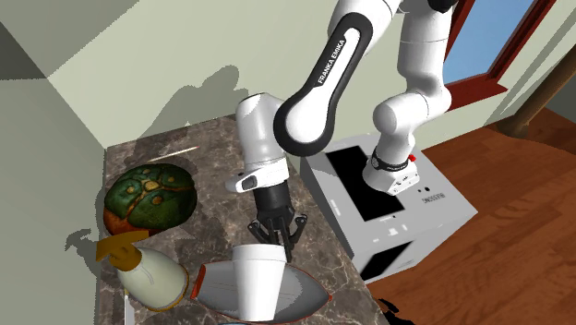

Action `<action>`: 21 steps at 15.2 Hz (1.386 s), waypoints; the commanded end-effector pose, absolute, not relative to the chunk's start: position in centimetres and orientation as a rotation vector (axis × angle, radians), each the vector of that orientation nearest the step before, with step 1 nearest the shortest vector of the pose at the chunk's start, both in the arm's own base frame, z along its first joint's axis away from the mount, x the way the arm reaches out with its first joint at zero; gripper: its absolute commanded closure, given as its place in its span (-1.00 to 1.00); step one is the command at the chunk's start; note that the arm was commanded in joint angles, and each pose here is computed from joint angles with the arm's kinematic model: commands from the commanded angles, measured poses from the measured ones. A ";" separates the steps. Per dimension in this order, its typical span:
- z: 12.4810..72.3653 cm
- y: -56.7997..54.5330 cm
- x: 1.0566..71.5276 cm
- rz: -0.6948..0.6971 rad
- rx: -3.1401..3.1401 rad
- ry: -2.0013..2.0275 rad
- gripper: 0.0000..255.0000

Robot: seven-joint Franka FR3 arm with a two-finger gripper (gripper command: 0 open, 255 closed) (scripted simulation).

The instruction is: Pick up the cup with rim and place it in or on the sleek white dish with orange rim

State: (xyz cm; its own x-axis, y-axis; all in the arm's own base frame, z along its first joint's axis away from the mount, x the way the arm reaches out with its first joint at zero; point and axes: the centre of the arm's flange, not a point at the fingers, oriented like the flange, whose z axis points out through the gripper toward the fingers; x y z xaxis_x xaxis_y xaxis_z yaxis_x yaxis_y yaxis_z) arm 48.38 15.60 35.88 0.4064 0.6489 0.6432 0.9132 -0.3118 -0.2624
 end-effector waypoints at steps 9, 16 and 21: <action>35.8 15.7 48.3 -0.569 -2.064 -1.326 -1.00; 39.4 12.2 48.2 -0.569 -2.064 -1.326 -1.00; 39.4 12.2 48.2 -0.569 -2.064 -1.326 -1.00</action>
State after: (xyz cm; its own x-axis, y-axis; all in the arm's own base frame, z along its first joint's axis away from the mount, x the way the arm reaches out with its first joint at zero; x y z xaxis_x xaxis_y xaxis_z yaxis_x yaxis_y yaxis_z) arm 48.19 12.22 39.42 0.4053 0.6498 0.6430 0.9137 -0.3099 -0.2627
